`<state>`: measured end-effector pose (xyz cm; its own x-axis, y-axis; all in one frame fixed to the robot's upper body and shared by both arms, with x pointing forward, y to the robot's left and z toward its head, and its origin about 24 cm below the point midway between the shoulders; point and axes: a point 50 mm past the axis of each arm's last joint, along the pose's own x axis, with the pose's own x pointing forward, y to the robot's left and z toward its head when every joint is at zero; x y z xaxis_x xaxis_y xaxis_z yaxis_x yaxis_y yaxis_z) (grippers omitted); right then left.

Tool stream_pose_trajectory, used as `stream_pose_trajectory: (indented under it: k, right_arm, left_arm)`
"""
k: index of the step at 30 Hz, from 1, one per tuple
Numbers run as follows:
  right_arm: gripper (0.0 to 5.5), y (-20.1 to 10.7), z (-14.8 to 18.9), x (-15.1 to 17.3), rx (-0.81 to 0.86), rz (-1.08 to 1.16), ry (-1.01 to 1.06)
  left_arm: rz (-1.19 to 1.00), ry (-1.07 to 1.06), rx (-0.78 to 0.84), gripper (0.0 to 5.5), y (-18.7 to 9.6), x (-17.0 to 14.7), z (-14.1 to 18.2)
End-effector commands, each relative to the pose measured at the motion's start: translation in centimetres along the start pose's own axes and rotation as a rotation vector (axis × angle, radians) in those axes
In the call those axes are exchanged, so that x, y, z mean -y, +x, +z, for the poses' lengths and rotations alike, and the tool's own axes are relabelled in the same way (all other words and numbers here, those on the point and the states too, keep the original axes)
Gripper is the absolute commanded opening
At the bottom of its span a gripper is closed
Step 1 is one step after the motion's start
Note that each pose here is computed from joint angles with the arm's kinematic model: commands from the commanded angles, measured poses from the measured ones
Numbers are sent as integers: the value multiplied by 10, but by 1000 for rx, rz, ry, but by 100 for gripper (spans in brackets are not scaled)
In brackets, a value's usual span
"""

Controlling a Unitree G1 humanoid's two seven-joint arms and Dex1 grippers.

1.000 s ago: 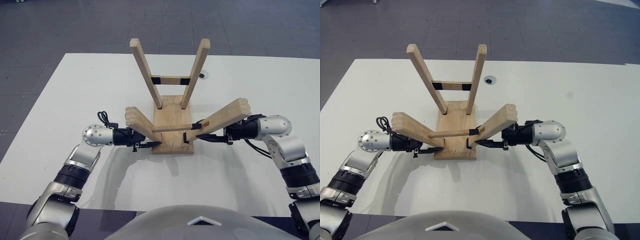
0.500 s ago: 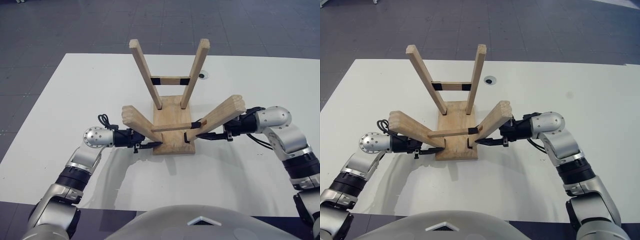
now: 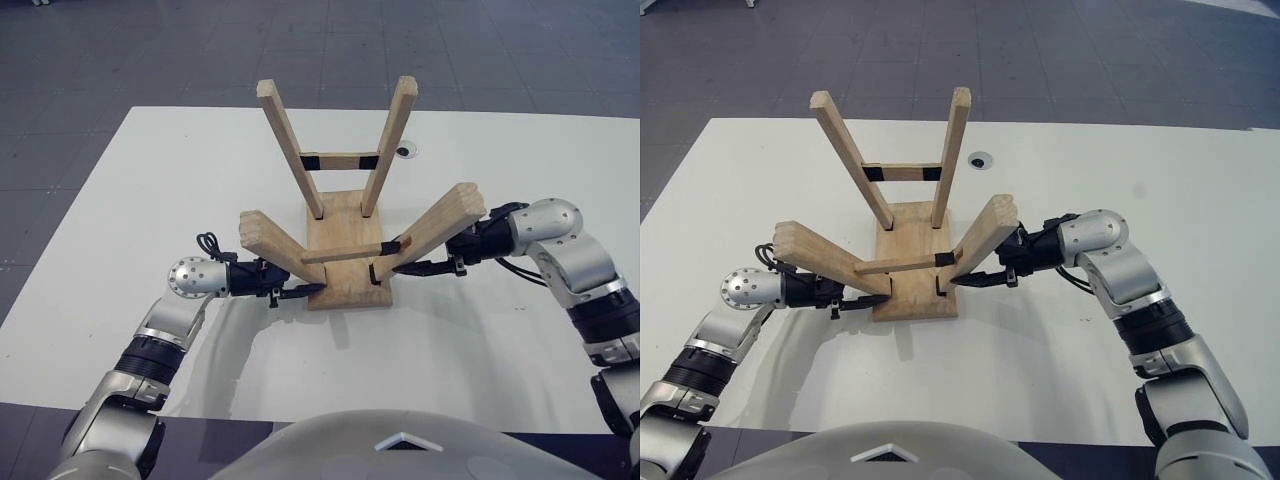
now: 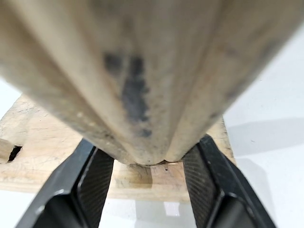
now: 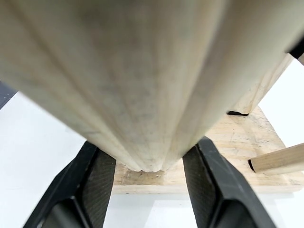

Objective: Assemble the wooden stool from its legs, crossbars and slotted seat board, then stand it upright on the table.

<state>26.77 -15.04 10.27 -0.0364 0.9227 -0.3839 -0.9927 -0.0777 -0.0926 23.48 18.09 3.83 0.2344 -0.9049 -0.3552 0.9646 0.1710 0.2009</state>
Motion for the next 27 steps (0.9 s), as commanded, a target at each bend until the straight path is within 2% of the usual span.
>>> stream_pose_trajectory:
  k: [1,5,10,11,13,20,23,27]
  right_arm:
    - [203,8,-116,-68,-694,235,326]
    - [203,23,-106,-58,-556,101,325]
    - [203,26,-102,-71,-524,120,321]
    - [203,26,-102,-73,-527,124,320]
    - [202,25,-103,-75,-532,127,315]
    - [202,24,-102,-75,-526,110,305]
    - [202,25,-101,-76,-520,103,304]
    - [202,27,-101,-78,-516,102,306]
  left_arm:
    - [21,114,-8,206,29,-17,32]
    - [68,134,11,206,23,-25,41]
    - [94,144,48,206,21,-30,60]
    - [89,138,47,244,22,-30,61]
    - [95,121,45,284,23,-32,62]
    - [72,93,-28,408,10,-32,54]
    - [70,49,-46,413,-8,-43,62]
    - [100,31,-30,413,-38,-70,92]
